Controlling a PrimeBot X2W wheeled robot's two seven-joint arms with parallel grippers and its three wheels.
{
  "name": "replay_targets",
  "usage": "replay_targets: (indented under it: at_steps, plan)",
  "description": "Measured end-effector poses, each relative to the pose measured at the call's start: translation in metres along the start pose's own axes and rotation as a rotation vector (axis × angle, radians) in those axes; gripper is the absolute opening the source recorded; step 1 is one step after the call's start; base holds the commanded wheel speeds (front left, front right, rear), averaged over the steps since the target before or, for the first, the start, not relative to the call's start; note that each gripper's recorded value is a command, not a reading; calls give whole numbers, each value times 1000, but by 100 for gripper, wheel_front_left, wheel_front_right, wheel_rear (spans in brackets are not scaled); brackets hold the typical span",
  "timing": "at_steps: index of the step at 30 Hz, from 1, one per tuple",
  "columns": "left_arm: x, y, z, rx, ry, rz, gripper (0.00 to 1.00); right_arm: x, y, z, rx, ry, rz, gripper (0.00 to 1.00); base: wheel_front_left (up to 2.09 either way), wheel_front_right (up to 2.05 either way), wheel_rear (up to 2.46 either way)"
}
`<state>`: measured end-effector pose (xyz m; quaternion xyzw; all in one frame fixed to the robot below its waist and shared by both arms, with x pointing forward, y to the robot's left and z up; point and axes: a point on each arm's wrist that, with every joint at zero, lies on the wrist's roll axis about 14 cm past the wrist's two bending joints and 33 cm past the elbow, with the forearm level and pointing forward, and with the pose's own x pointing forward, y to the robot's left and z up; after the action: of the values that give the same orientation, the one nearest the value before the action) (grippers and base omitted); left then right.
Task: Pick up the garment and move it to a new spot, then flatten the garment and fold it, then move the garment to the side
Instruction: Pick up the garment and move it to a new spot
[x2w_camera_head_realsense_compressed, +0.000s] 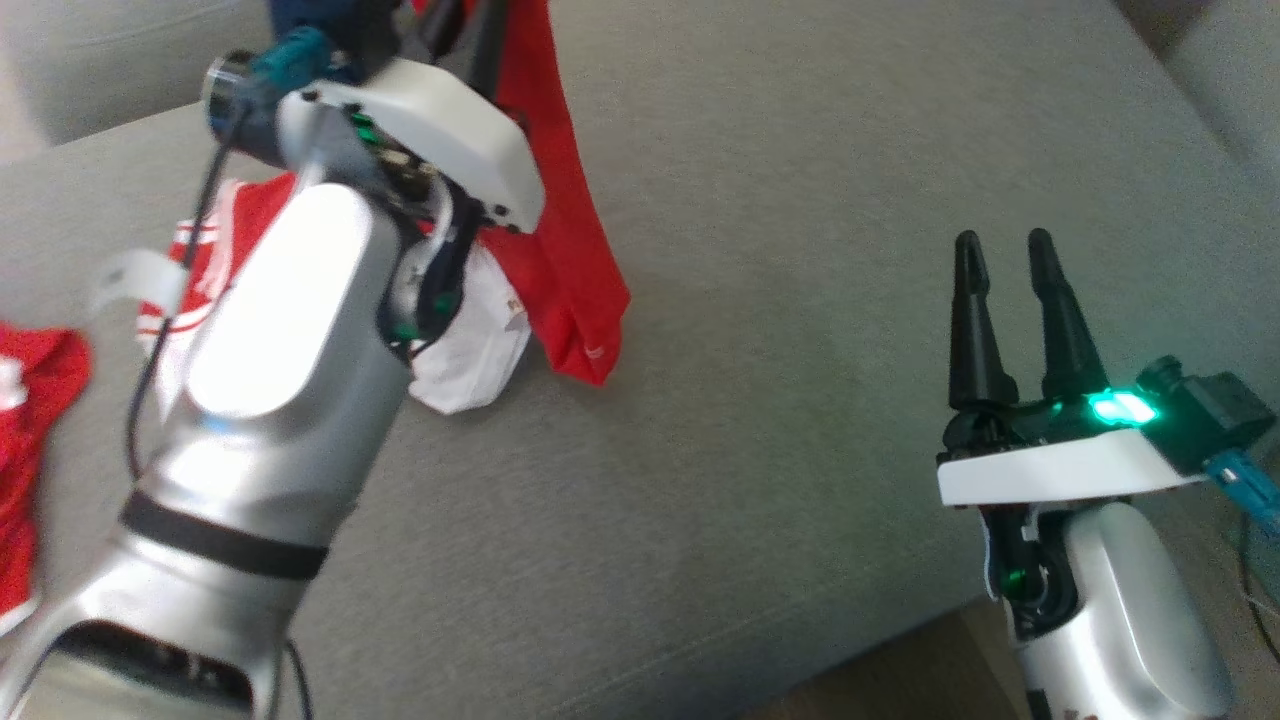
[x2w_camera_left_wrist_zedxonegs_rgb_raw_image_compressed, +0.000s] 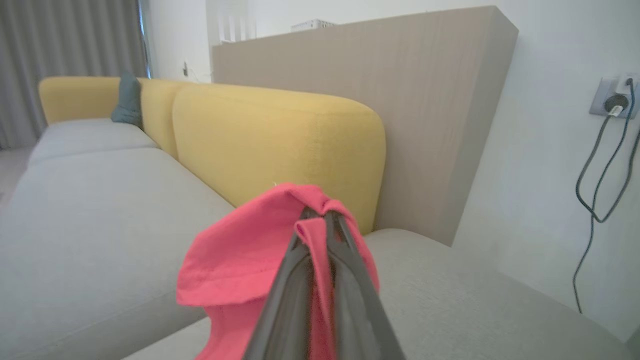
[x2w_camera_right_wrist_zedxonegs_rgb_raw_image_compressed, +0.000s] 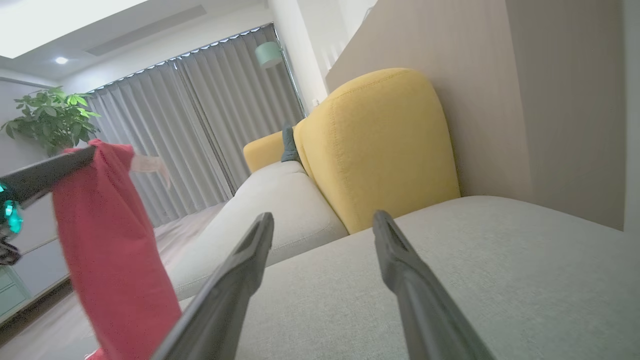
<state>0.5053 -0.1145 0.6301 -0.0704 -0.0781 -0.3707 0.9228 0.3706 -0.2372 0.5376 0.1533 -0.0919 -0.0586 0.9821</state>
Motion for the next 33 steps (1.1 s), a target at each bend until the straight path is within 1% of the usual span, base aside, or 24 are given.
replay_targets:
  at_steps: [1, 2, 3, 5, 8, 11, 13, 17, 21, 22, 24, 28, 33]
  plan:
    - [6, -9, -8, -17, 12, -16, 0, -3, -4, 1, 1, 1, -14, 100, 0, 0, 0]
    - [12, -18, -16, -41, 32, -30, 3, -6, -9, 1, 1, 1, -29, 100, 0, 0, 0]
    - [18, -28, -24, -64, 51, -52, 100, -9, -13, 3, 1, 0, -44, 100, 0, 0, 0]
    - [27, -49, -37, -95, 88, -115, 100, -14, -22, 5, -1, -1, -73, 100, 0, 0, 0]
    - [42, -64, -38, -108, 71, -149, 100, -19, -32, 8, -12, -4, -105, 100, 0, 0, 0]
    - [55, -62, -25, -98, 25, -156, 100, -19, -36, 9, -18, -5, -117, 100, 0, 0, 0]
    - [57, -53, -18, -83, 6, -141, 100, -17, -33, 8, -11, -5, -109, 100, 0, 0, 0]
    - [51, -26, -11, -64, -13, -83, 100, -10, -25, 5, 2, -4, -83, 100, 0, 0, 0]
    - [35, 14, -5, -34, -27, -1, 100, -1, -16, 2, -6, -3, -48, 100, 0, 0, 0]
    - [35, 14, -5, -34, -27, -1, 100, -1, -16, 2, -6, -3, -48, 100, 0, 0, 0]
    - [23, 37, -2, -16, -35, 49, 100, 4, -11, 0, -15, -2, -30, 100, 0, 0, 0]
    - [-18, 75, -11, -7, -23, 144, 100, 13, 4, -7, -27, 11, 19, 100, 0, 0, 0]
    - [-94, 113, -37, -16, 32, 288, 100, 14, 32, -26, -34, 57, 103, 100, 0, 0, 0]
